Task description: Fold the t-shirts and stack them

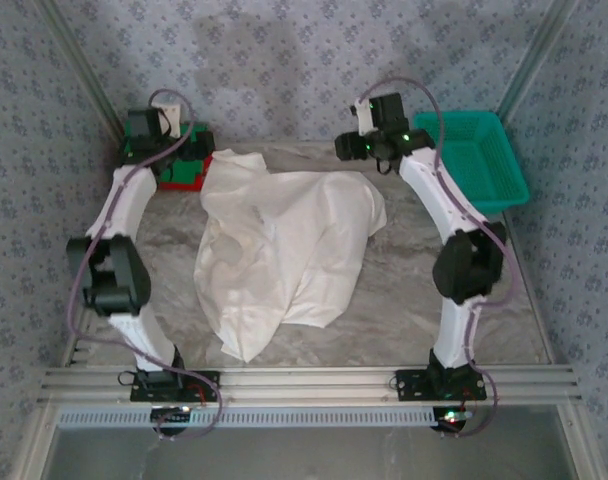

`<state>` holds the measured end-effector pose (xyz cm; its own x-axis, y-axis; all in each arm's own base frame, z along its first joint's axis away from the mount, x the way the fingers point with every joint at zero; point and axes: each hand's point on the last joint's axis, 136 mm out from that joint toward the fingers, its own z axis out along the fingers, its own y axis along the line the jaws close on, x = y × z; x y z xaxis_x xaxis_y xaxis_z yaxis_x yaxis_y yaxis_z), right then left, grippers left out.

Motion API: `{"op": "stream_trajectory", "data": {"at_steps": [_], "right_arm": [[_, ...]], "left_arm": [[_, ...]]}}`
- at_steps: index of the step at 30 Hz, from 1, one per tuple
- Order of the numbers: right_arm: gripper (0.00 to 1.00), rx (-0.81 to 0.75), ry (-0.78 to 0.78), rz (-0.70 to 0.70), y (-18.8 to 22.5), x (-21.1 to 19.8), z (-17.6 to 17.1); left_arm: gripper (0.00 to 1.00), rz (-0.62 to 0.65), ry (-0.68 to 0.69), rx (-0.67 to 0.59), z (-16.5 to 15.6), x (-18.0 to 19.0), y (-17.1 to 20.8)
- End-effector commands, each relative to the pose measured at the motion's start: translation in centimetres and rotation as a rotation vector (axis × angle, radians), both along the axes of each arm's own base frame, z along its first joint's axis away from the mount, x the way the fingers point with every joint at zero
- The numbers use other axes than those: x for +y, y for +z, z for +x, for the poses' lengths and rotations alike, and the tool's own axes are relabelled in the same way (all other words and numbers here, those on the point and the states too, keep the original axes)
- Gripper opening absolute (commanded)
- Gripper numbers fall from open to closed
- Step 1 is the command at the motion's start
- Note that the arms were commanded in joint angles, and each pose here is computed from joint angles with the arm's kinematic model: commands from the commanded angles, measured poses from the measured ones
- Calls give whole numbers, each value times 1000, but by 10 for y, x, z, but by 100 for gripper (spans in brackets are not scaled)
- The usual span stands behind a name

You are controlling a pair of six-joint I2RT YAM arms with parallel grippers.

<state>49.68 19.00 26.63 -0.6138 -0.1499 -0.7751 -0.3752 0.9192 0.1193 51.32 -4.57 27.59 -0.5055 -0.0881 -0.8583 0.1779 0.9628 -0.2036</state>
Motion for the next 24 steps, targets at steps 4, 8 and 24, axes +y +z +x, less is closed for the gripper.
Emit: {"op": "stream_trajectory", "data": {"at_steps": [4,8,24], "right_arm": [[70,12,-80,211,-7,-29,-94],[73,214,-226,306,-77,-65,-129],[63,425,-434,484,-186,-73,-71]], "left_arm": [[90,-60,-134,69,-106,-82,-34],[88,-37,-142,294,-149,-94,-108],[67,-78,-98,463,-140,-101,-225]]}}
